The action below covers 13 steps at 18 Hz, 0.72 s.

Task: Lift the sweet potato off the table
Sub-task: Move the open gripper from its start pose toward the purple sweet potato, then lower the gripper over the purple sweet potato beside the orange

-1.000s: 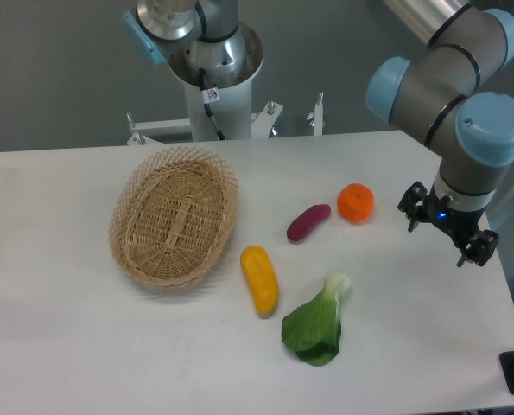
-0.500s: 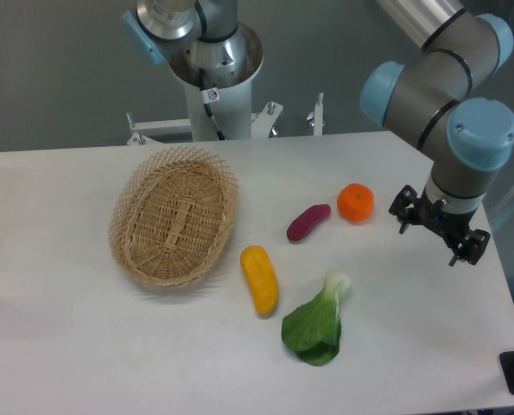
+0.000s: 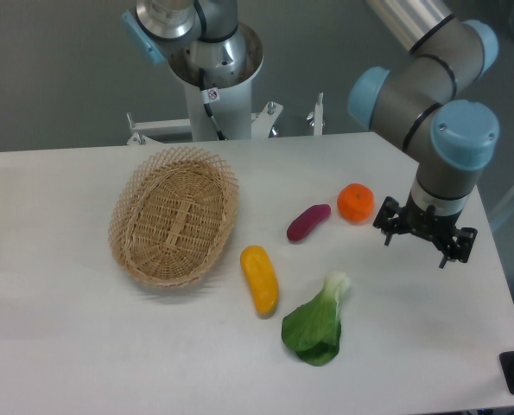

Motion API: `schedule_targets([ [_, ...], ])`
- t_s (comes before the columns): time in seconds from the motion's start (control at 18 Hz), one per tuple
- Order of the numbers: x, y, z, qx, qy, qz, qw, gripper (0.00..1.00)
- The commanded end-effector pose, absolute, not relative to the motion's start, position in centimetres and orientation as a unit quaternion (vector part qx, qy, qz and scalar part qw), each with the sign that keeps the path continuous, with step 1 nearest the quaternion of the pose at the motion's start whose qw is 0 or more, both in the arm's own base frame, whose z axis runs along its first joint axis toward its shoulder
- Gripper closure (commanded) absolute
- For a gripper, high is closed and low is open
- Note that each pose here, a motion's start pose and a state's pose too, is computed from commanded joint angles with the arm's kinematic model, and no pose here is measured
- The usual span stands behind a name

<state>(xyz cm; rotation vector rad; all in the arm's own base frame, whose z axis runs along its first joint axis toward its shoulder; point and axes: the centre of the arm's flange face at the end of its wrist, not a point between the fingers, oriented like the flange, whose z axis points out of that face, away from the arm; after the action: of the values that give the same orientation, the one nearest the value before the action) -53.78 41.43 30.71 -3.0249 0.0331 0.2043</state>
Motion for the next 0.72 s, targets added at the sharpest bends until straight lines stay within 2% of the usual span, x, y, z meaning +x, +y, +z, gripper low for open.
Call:
schedule_targets([
  [0.44,-48.7,40.4,28.3,-0.997,0.027,0.042,0.054,0.00],
  [0.72,-44.1,40.1,26.5,-0.994,0.100,0.023,0.041,0.00],
])
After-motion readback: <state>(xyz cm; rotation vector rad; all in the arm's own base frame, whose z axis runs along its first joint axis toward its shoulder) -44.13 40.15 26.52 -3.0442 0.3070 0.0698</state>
